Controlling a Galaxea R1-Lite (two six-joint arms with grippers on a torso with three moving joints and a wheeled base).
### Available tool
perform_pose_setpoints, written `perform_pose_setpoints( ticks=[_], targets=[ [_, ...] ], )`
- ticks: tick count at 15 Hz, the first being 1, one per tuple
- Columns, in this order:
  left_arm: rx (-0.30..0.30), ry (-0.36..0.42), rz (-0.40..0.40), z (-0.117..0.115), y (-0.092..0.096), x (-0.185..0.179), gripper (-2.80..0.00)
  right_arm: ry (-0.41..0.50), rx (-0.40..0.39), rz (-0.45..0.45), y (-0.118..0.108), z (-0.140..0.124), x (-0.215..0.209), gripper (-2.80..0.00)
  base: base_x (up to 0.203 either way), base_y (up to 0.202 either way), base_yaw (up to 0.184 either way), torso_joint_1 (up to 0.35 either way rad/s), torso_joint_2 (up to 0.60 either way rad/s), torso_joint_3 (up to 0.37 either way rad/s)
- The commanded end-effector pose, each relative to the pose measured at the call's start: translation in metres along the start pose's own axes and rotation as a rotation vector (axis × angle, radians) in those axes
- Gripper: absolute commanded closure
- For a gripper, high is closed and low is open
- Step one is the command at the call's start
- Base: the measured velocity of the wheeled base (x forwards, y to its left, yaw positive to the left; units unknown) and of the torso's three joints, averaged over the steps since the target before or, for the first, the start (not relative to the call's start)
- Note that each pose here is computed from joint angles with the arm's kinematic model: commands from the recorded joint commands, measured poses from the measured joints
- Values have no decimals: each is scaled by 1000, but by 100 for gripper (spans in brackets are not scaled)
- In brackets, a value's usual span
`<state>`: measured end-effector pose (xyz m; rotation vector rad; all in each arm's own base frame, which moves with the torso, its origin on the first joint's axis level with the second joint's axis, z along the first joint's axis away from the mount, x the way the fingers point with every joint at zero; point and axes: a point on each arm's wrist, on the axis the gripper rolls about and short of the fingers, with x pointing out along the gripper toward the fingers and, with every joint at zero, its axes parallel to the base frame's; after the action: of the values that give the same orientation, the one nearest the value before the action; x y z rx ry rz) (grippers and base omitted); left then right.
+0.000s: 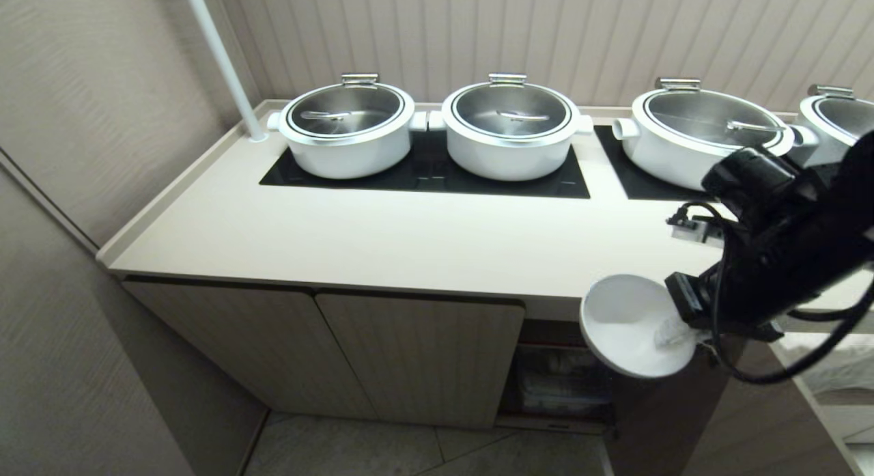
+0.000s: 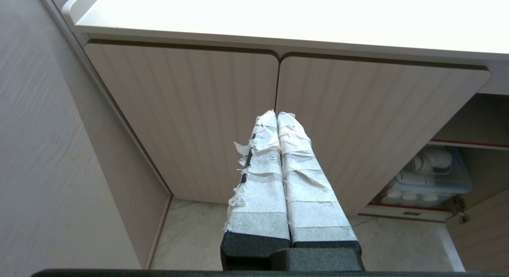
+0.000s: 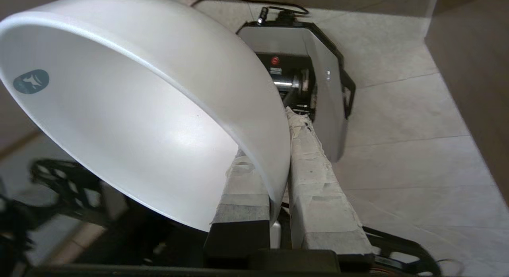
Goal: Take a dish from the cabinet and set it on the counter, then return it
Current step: Place it on the table
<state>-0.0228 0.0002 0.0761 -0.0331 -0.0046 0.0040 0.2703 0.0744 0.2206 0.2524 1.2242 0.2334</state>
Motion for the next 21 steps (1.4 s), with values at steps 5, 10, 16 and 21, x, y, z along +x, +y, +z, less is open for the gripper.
perform_pose_setpoints(
  ticks=[5, 10, 16, 21],
  targets=[
    [-1, -2, 1, 0, 0, 0, 0, 39, 203, -25, 12, 72, 32, 0, 0, 0, 0, 0, 0, 0],
    [-1, -2, 1, 0, 0, 0, 0, 58, 358, -75, -14, 93, 62, 0, 0, 0, 0, 0, 0, 0],
    [-1, -2, 1, 0, 0, 0, 0, -52, 416, -49, -34, 113, 72, 0, 0, 0, 0, 0, 0, 0],
    [-1, 0, 1, 0, 0, 0, 0, -152, 465, -19, -50, 128, 73, 0, 0, 0, 0, 0, 0, 0]
  ],
)
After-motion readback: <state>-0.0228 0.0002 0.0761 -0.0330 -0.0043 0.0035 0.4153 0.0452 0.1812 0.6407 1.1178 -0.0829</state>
